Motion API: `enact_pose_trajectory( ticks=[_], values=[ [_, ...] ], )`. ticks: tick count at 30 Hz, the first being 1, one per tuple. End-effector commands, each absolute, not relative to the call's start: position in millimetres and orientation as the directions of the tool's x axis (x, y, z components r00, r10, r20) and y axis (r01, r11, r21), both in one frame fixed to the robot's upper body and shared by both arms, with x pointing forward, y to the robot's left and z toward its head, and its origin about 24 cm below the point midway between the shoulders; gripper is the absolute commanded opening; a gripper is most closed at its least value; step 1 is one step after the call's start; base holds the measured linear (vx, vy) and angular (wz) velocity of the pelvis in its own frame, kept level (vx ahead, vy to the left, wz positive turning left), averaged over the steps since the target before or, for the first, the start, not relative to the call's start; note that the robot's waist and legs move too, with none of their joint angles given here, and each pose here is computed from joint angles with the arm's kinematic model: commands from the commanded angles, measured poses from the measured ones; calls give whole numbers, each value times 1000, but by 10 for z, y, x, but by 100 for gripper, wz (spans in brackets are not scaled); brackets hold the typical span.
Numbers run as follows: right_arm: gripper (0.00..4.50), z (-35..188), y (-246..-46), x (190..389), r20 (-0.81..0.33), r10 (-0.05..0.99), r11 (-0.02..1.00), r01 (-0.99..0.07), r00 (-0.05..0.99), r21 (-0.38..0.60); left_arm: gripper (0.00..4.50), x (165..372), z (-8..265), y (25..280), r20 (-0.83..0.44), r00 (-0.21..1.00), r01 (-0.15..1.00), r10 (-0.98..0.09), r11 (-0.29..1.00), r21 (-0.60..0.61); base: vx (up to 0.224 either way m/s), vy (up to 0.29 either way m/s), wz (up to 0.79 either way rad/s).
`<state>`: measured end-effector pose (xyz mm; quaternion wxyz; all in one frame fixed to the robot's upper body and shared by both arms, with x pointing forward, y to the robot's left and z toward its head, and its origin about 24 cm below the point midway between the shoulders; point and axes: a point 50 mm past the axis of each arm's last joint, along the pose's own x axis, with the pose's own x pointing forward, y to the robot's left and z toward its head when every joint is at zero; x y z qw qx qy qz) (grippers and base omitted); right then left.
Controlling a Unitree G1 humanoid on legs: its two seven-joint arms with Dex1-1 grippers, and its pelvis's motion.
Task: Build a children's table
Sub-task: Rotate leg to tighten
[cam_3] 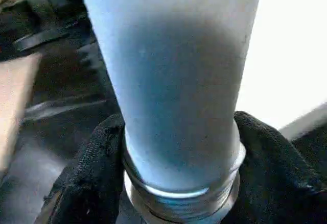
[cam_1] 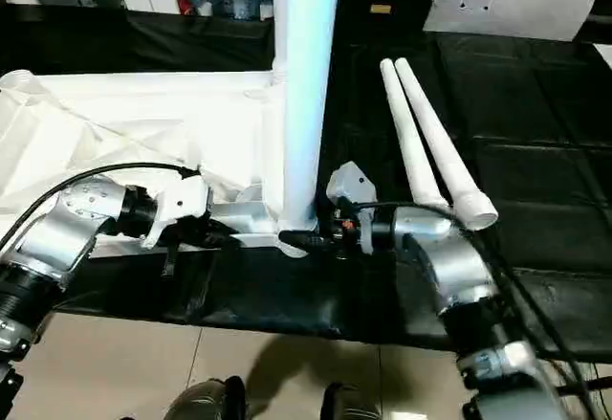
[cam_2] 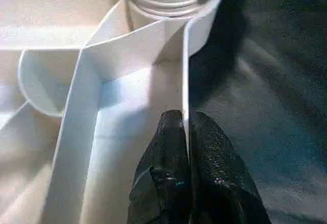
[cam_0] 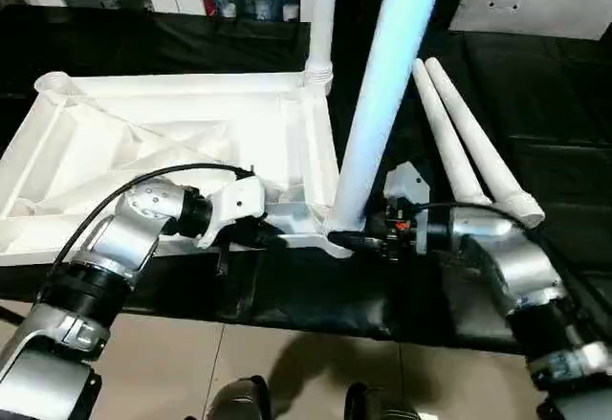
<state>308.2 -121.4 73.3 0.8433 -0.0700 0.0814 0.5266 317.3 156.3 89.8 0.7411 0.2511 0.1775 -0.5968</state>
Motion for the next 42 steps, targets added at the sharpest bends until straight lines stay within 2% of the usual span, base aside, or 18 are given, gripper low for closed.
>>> enact_pose_trajectory(
  ticks=[1,5,7,8,12,14,16,19,24,26,27,28,31,34,37,39,40,42],
  values=[
    [277,597,-1127,3088,-224,790,586,-810,571,3,0,3150,842,1394,-527,273,962,-805,237,135,0,0,0],
    [277,499,-1006,3076,-192,699,710,-700,689,77,0,3163,879,1217,-456,364,929,-812,352,115,0,0,0],
    [277,457,-926,3079,-182,633,773,-627,753,94,0,3149,883,1056,-420,407,909,-811,403,103,0,0,0],
    [276,433,-857,3088,-174,567,824,-554,805,121,0,3137,891,910,-393,446,889,-804,450,90,0,0,0],
    [276,449,-768,3145,-176,438,897,-417,881,147,0,3178,945,651,-339,540,832,-770,548,81,0,0,0],
    [276,474,-736,3159,-163,416,907,-396,894,145,0,3194,983,552,-321,563,818,-761,569,85,0,0,0],
    [332,482,-739,3160,-153,411,910,-393,899,135,0,3195,996,524,-321,563,820,-762,562,104,0,0,0],
    [350,482,-806,3166,-142,392,917,-373,909,140,0,3160,972,553,-342,537,839,-771,531,120,0,0,0],
    [393,528,-952,3175,-107,398,915,-386,911,114,0,3126,907,683,-377,506,859,-775,494,138,0,0,0],
    [416,586,-1080,3173,-72,445,894,-439,893,84,0,3112,854,796,-412,493,866,-767,480,143,0,0,0],
    [427,658,-1171,3157,-38,512,859,-510,858,53,0,3104,821,885,-433,477,874,-765,465,142,0,0,0],
    [438,658,-1171,3157,-38,512,859,-510,858,53,0,3104,821,885,-433,477,874,-765,465,142,0,0,0],
    [445,767,-1309,3109,-41,664,745,-665,747,-55,0,3090,798,1030,-465,432,899,-773,412,149,0,0,0],
    [445,813,-1395,3110,-65,708,698,-711,703,-86,0,3090,793,1099,-479,406,913,-778,373,167,0,0,0],
    [445,916,-1488,3124,-108,789,588,-794,605,-155,0,3033,767,1195,-510,302,953,-806,263,148,0,0,0],
    [445,935,-1497,3093,-173,853,466,-868,492,-170,0,3027,764,1256,-531,250,968,-810,196,156,0,0,0],
    [445,935,-1497,3093,-173,853,466,-868,492,-170,0,3027,764,1256,-531,250,968,-810,196,156,0,0,0],
    [445,931,-1506,3070,-230,889,366,-916,396,-163,0,3028,770,1304,-550,207,977,-809,140,163,0,0,0]
  ],
)
